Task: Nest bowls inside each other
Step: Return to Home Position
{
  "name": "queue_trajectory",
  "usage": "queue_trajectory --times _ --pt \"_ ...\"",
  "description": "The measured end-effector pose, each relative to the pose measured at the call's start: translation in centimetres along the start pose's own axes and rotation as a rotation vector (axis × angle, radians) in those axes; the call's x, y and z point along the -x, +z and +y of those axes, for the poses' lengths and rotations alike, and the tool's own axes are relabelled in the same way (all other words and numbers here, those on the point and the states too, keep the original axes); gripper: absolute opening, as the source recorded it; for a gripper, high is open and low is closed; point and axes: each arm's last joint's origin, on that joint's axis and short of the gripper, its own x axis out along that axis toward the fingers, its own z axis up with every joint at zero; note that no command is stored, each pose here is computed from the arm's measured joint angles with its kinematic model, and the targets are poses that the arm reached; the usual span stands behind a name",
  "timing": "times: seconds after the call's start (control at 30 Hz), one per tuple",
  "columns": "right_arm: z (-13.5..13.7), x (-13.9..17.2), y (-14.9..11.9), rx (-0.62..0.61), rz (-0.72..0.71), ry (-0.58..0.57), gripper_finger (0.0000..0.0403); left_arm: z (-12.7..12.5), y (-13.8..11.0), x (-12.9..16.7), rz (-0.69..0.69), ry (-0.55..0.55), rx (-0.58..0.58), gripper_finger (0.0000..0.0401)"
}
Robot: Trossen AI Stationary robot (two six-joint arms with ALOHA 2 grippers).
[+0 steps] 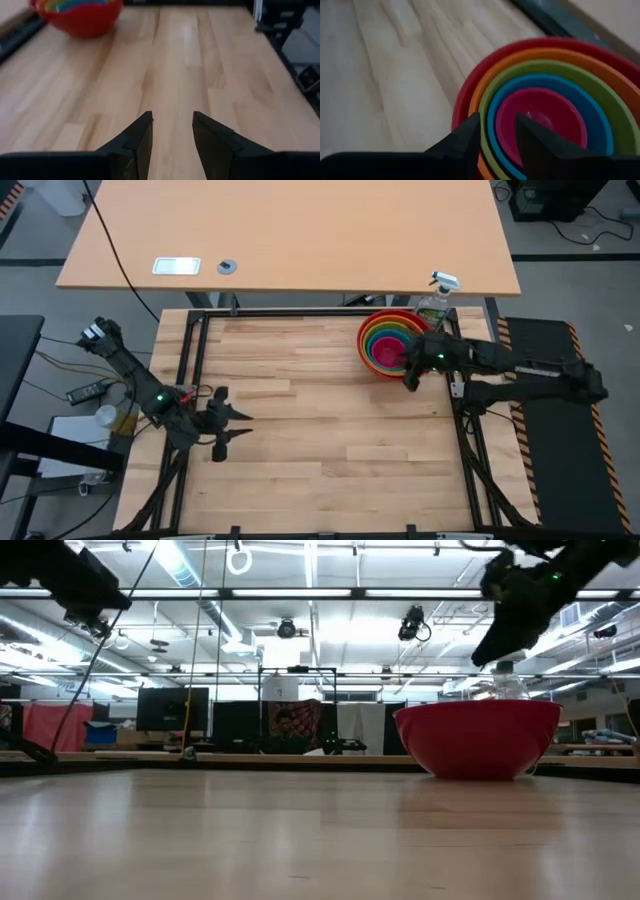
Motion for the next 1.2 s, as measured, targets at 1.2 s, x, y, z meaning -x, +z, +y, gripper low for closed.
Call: queue_trajectory --times 1.2 --pt "-1.4 0.3 -9.4 -0.138 -0.869 0.197 0.0128 6.4 -4.3 3.1 -0.5 -0.147 -0.041 0.0142"
